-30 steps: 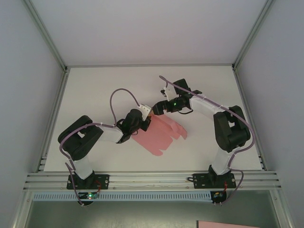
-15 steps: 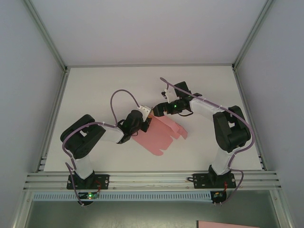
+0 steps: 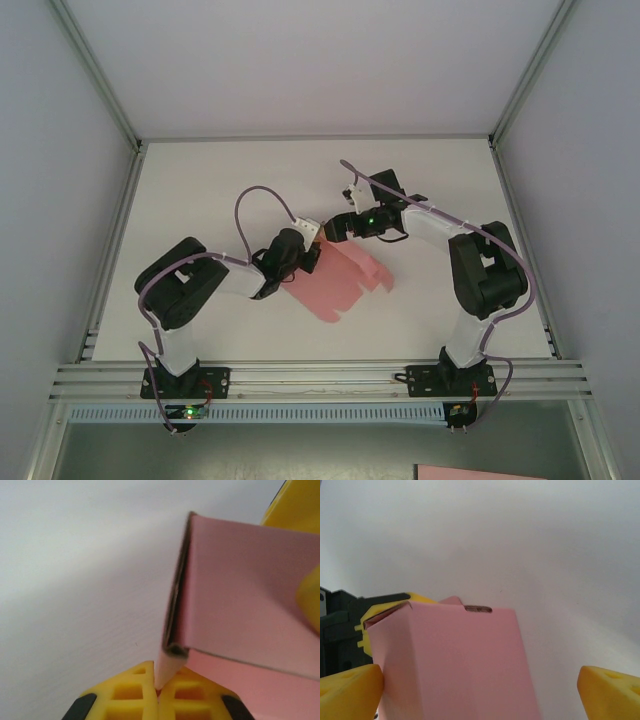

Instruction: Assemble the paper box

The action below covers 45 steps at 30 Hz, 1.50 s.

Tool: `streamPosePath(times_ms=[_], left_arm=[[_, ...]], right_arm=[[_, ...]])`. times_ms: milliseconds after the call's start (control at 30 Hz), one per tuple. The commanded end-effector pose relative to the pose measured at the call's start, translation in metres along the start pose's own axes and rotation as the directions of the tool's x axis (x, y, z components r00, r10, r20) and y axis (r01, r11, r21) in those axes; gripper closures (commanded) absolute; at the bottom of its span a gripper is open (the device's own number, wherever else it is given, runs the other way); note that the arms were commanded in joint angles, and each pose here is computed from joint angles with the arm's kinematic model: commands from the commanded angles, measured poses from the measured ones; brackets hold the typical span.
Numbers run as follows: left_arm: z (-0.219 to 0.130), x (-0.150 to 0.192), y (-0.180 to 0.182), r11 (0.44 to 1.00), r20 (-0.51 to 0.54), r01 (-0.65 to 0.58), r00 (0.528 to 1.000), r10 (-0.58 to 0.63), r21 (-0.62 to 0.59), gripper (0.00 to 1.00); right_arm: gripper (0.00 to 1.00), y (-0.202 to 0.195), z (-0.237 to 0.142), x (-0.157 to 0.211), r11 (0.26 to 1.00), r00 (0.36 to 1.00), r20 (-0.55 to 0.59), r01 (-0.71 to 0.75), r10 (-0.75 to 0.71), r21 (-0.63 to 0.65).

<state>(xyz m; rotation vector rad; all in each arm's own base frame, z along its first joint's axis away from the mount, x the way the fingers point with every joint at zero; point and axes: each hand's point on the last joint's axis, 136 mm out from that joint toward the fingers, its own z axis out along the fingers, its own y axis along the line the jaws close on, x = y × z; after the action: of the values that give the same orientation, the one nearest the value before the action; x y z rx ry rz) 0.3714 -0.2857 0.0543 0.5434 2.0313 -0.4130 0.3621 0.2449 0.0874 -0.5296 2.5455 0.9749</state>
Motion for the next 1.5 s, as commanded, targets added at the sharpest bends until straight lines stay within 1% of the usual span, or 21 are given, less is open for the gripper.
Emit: streamPosePath(times_ms=[0, 67, 133, 233, 300, 367, 467, 600, 667, 767, 833, 933, 1033, 1167, 1233, 1333, 1467], left_arm=[[0.000, -0.032, 0.009, 0.997, 0.123, 0.026, 0.992, -0.016, -0.077, 1.00], [-0.009, -0.035, 0.013, 0.995, 0.153, 0.037, 0.988, -0.023, -0.092, 1.00], [-0.018, -0.039, 0.016, 0.993, 0.158, 0.044, 0.987, -0.026, -0.109, 1.00], [-0.031, -0.048, 0.025, 0.983, 0.153, 0.087, 0.986, -0.063, -0.160, 1.00], [-0.040, -0.053, 0.036, 0.966, 0.147, 0.131, 0.984, -0.099, -0.224, 1.00], [-0.048, -0.056, 0.046, 0.945, 0.142, 0.173, 0.980, -0.138, -0.279, 1.00], [-0.063, -0.062, 0.059, 0.904, 0.157, 0.251, 0.965, -0.208, -0.345, 1.00], [-0.081, -0.080, 0.058, 0.878, 0.192, 0.361, 0.930, -0.313, -0.315, 1.00], [-0.091, -0.090, 0.059, 0.862, 0.206, 0.405, 0.912, -0.355, -0.304, 1.00], [-0.103, -0.105, 0.060, 0.851, 0.231, 0.436, 0.896, -0.380, -0.294, 1.00], [-0.108, -0.113, 0.060, 0.854, 0.239, 0.436, 0.895, -0.378, -0.283, 1.00], [-0.112, -0.118, 0.055, 0.862, 0.215, 0.431, 0.898, -0.383, -0.266, 1.00], [-0.115, -0.119, 0.051, 0.870, 0.206, 0.428, 0.900, -0.385, -0.244, 1.00], [-0.119, -0.116, 0.048, 0.882, 0.209, 0.420, 0.902, -0.378, -0.216, 1.00], [-0.119, -0.114, 0.046, 0.884, 0.200, 0.416, 0.904, -0.377, -0.212, 1.00], [-0.117, -0.114, 0.046, 0.885, 0.192, 0.414, 0.906, -0.378, -0.212, 1.00], [-0.114, -0.116, 0.040, 0.894, 0.178, 0.408, 0.909, -0.378, -0.187, 1.00]], right_arm=[[0.02, -0.007, 0.002, 0.027, 0.999, 0.996, -0.082, -0.016, 0.020, 0.048], [0.02, 0.000, -0.018, 0.006, 0.998, 1.000, 0.000, 0.014, -0.014, 0.062], [0.02, 0.007, -0.048, -0.018, 0.994, 0.992, 0.109, 0.049, -0.060, 0.101], [0.02, 0.016, -0.103, -0.049, 0.981, 0.950, 0.293, 0.055, -0.109, 0.187], [0.02, 0.020, -0.137, -0.056, 0.970, 0.912, 0.385, 0.047, -0.140, 0.240], [0.02, 0.019, -0.160, -0.051, 0.957, 0.888, 0.434, 0.024, -0.154, 0.290], [0.02, 0.010, -0.180, -0.030, 0.930, 0.877, 0.452, -0.012, -0.166, 0.366], [0.02, -0.015, -0.201, 0.000, 0.889, 0.854, 0.507, -0.140, -0.115, 0.436], [0.02, -0.023, -0.204, 0.012, 0.891, 0.844, 0.529, -0.167, -0.092, 0.422], [0.02, -0.022, -0.196, 0.021, 0.915, 0.840, 0.535, -0.142, -0.091, 0.378], [0.02, -0.019, -0.189, 0.020, 0.929, 0.842, 0.530, -0.112, -0.100, 0.352], [0.02, -0.015, -0.177, 0.013, 0.949, 0.852, 0.514, -0.073, -0.100, 0.306], [0.02, -0.023, -0.171, 0.005, 0.940, 0.854, 0.509, -0.075, -0.113, 0.334], [0.02, -0.030, -0.180, -0.015, 0.913, 0.804, 0.569, -0.086, -0.172, 0.398], [0.02, -0.020, -0.176, -0.021, 0.926, 0.797, 0.569, -0.034, -0.201, 0.375], [0.02, 0.006, -0.164, -0.029, 0.945, 0.785, 0.566, 0.072, -0.252, 0.320], [0.02, 0.016, -0.155, -0.036, 0.950, 0.774, 0.576, 0.103, -0.262, 0.294]])
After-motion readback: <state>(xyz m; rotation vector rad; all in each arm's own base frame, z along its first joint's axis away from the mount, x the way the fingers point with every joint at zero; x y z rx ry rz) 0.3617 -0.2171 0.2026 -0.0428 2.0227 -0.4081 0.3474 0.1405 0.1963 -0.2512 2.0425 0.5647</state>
